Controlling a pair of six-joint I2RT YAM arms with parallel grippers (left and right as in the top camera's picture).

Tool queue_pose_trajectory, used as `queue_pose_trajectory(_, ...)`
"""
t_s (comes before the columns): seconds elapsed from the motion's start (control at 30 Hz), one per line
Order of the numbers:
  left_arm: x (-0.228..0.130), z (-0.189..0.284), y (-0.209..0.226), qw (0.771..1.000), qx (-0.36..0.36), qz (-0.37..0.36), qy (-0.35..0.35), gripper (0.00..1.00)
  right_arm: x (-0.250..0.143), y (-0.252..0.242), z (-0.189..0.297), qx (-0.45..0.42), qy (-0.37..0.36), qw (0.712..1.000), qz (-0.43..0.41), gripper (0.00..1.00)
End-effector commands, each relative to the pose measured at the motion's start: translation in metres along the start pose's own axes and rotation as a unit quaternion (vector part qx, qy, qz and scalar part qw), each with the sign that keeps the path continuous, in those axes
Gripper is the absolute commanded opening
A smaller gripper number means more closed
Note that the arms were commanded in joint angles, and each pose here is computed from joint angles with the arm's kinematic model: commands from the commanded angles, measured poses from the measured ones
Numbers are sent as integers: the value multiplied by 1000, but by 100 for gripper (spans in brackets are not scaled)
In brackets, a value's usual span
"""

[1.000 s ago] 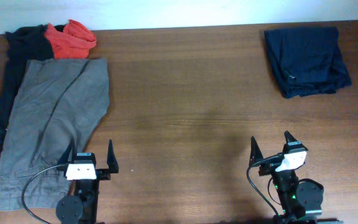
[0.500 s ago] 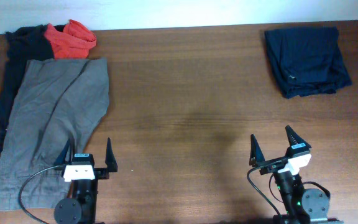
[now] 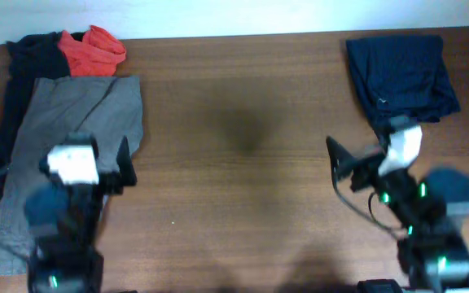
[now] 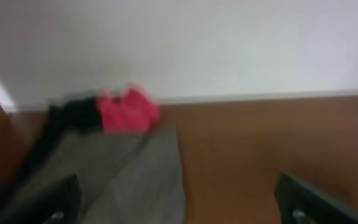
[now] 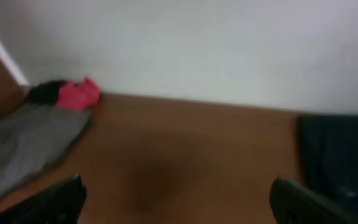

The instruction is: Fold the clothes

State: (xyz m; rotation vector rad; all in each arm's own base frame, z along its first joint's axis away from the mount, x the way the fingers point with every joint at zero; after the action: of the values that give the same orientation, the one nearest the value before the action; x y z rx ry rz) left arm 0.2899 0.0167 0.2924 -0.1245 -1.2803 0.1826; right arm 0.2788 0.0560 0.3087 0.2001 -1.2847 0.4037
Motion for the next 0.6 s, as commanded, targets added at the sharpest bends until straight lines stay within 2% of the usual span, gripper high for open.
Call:
queue_pose_trajectory(0.0, 10, -41, 4, 996, 19, 0, 83, 99, 14, -4, -28, 48, 57, 997, -27, 99)
queue_pose_trajectory(0.1, 4, -84, 9, 985, 31, -5, 171, 99, 4, -7, -60, 90, 135, 985, -59, 99)
queue_pose_trajectory(0.2, -12, -121, 15, 976, 37, -8, 216, 99, -10, -8, -86, 118, 170, 975, -83, 99)
queue_pose_trajectory(0.3, -46, -158, 27, 965, 45, -20, 256, 99, -26, -3, -108, 159, 187, 964, -106, 99)
queue_pose_trajectory(0.37, -70, -172, 51, 955, 83, -17, 283, 98, -41, -3, -119, 170, 204, 957, -119, 99)
queue_pose_trajectory(0.57, -75, -159, 129, 935, 179, 120, 280, 98, -56, -3, -128, 175, 223, 952, -119, 99)
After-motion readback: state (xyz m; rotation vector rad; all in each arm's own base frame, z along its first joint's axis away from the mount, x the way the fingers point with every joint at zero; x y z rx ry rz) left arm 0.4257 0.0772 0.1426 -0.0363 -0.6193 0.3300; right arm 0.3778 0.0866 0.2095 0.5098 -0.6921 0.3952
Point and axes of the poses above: each gripper's point midway between its finger pads, its own z axis back along the fingers, its own y axis along the line the jaws close on, x = y × z, the point moved 2 cm from there along z, back along the fingers, and after that the axes turned 14 degrees about z, right-handed, at the moved point
